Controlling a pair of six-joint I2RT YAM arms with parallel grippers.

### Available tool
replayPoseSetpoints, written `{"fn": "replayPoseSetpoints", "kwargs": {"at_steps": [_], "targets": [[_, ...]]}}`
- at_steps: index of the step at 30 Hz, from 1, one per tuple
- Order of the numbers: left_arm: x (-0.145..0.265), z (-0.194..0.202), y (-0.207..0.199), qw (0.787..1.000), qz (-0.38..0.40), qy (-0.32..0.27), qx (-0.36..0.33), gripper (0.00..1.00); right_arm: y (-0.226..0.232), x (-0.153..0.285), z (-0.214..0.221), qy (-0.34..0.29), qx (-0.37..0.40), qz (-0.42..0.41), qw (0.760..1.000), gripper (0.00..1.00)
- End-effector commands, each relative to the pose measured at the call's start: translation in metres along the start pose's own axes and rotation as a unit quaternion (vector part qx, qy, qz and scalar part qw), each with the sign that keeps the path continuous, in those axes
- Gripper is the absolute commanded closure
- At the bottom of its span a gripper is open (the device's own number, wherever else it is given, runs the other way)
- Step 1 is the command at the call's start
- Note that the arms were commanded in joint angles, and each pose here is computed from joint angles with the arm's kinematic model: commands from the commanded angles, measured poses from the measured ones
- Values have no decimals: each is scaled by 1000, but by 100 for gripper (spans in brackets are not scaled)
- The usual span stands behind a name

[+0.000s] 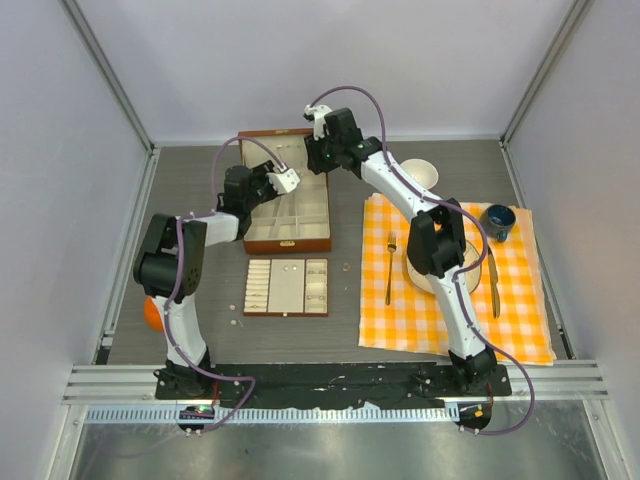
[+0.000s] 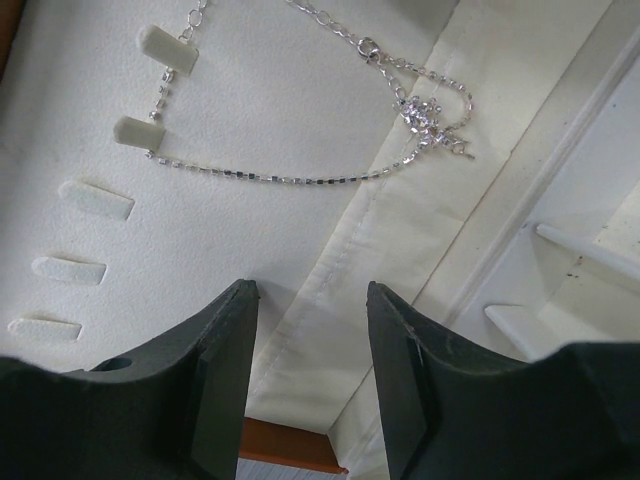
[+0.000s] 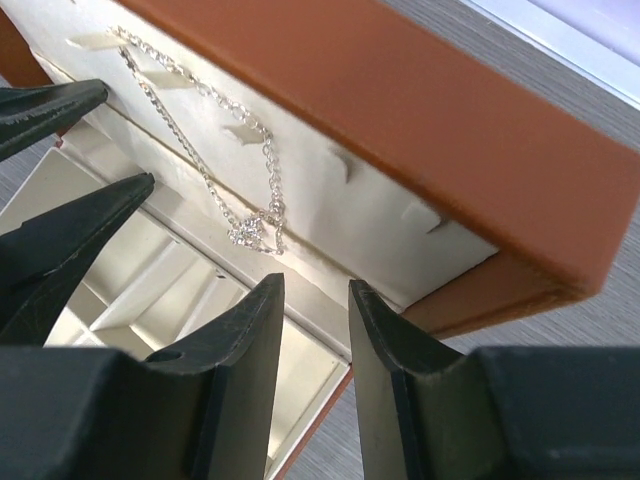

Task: Organize the mixed jewelry
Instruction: Place the jewelry in the jewelry box.

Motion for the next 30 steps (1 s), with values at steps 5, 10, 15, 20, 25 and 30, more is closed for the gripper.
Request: {"fn": "replayPoseSetpoints", "kwargs": {"at_steps": [5, 10, 15, 20, 25, 30], "targets": [[-14, -12, 20, 999, -31, -24, -26, 49, -1, 34, -43, -53, 9, 7, 999, 62], [-17, -7, 17, 999, -27, -19, -27, 57, 0, 36, -44, -54, 9, 7, 998, 62], [-17, -1, 13, 999, -17, -10, -28, 74, 0, 35, -43, -53, 9, 7, 999, 62], [-16, 2, 7, 1000, -1, -3, -26, 92, -1, 35, -43, -54, 9, 7, 998, 62], [-12, 0, 1, 999, 27, 2, -21, 100, 0, 33, -42, -52, 10, 7, 999, 62], [-4, -7, -3, 999, 51, 1, -8, 100, -1, 34, -42, -52, 11, 8, 999, 62]]}}
Point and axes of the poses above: each gripper's point midway between its finger pads, its own x axis back along the fingers, its own y axis along the line the jaws close on, z = x × y, the point moved 4 cm from there along x, back along the fingers, and after that the axes turned 15 degrees about x, right-handed, at the moved point
